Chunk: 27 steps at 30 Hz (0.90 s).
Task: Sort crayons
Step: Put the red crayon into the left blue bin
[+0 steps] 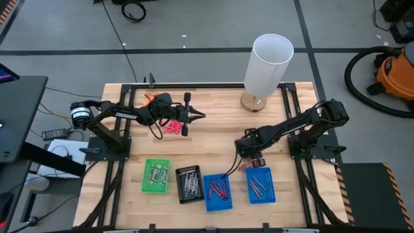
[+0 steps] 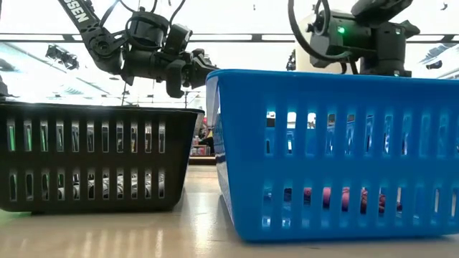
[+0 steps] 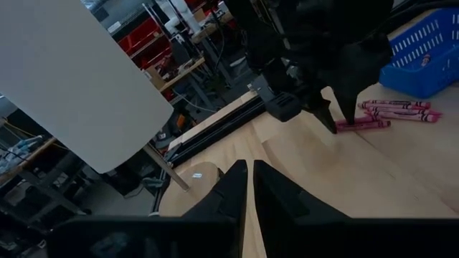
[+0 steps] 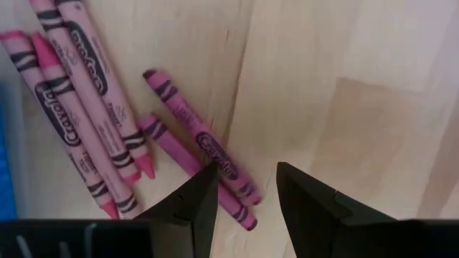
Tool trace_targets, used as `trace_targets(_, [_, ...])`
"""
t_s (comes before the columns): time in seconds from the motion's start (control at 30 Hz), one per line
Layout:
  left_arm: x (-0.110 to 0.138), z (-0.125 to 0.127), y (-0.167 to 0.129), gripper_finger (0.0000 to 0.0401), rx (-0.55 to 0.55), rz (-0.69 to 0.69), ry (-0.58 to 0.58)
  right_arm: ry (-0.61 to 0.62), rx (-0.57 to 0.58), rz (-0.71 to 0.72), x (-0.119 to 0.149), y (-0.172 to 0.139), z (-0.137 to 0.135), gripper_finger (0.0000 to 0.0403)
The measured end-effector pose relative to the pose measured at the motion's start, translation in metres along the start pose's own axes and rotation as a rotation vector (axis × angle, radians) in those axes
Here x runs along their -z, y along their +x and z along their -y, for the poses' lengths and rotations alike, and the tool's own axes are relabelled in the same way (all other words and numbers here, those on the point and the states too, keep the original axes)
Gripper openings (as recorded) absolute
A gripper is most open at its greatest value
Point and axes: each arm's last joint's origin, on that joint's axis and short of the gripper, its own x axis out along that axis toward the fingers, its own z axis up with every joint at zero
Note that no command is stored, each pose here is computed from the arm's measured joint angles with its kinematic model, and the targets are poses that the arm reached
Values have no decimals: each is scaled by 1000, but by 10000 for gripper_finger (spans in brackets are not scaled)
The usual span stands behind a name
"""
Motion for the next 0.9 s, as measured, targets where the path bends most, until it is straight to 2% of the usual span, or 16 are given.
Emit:
trace_targets(0.47, [0,0,0,34,-1,0,4,-50,22,62,2,10,1,151])
trace_targets(0.67, [0,1,1,34,9,-3,1,-17,-25,64,8,17,9,144])
trace_targets(0.9, [-2,12,4,34,57,-29,93,-44,-61,76,8,18,19,114])
